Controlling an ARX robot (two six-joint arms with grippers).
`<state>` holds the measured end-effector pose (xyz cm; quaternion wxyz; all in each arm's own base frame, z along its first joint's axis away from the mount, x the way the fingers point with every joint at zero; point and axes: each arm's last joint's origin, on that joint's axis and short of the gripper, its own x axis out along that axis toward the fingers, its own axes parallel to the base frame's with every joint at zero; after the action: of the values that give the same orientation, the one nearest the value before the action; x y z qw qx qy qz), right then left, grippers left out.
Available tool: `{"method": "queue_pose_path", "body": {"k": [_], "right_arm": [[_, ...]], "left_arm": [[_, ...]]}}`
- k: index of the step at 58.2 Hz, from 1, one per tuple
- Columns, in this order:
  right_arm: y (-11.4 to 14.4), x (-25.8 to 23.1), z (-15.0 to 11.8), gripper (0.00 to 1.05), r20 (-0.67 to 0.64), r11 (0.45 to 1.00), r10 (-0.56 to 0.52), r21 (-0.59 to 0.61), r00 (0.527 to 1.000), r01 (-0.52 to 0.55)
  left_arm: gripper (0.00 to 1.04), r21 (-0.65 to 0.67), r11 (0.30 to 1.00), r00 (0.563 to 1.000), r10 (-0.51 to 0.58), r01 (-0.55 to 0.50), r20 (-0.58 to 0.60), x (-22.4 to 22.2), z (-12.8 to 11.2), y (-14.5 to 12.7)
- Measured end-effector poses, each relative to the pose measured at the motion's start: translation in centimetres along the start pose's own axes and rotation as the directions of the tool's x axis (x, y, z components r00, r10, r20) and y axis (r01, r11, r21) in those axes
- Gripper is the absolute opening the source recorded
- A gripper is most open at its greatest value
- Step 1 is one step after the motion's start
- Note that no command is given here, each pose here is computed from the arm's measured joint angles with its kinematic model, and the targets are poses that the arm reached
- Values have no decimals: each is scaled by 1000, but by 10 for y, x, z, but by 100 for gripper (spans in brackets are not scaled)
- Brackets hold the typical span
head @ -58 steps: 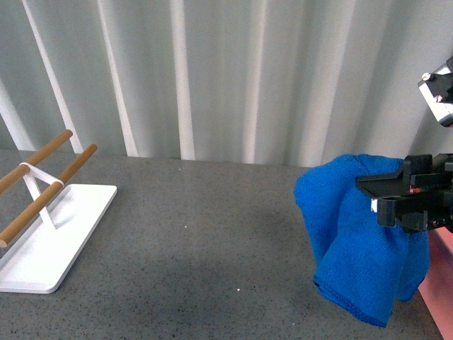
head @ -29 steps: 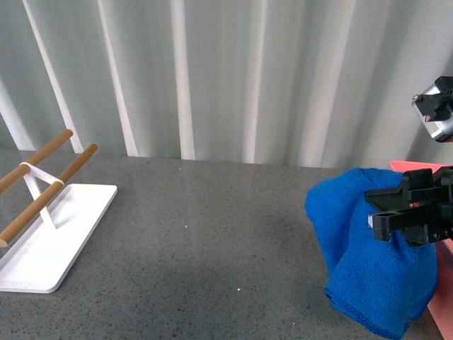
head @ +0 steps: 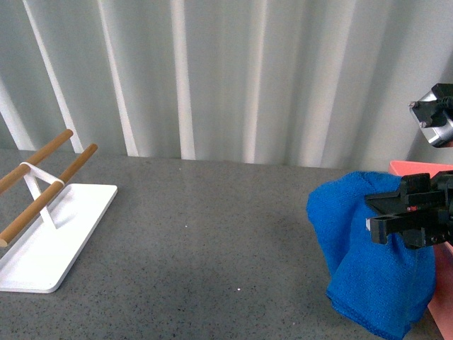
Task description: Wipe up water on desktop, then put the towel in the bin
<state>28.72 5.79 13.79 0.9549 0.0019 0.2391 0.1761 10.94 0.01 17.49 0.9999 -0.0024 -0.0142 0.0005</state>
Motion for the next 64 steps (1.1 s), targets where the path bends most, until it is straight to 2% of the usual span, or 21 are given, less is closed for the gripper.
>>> {"method": "queue_pose_path", "body": {"k": [11,27,38,49,58,60,64], "right_arm": [[2,1,0,6,-2,1000,2,-2,1000,-2],[3,3,-4,6,-15,1000,2,7,1000,-2],[0,20,0,6,-48,997,2,76,999,2],[-2,59,-9,6,-192,994,-2,103,981,23],[8,91,-23,6,-298,996,11,91,954,17],[11,97,-24,6,-311,996,13,85,950,15],[18,109,-27,6,-333,997,25,77,943,1]], "left_arm": [[4,0,1000,999,-1,1,-36,-9,-5,0],[4,0,1000,1000,0,0,-6,-13,-3,0],[36,0,1000,1000,0,0,-6,-13,-3,0],[70,0,1000,1000,0,0,-6,-13,-3,0],[97,0,1000,1000,0,0,-6,-13,-3,0],[100,1,1000,1000,0,0,-6,-13,-3,0],[98,0,1000,1000,0,0,-6,-13,-3,0]]}}
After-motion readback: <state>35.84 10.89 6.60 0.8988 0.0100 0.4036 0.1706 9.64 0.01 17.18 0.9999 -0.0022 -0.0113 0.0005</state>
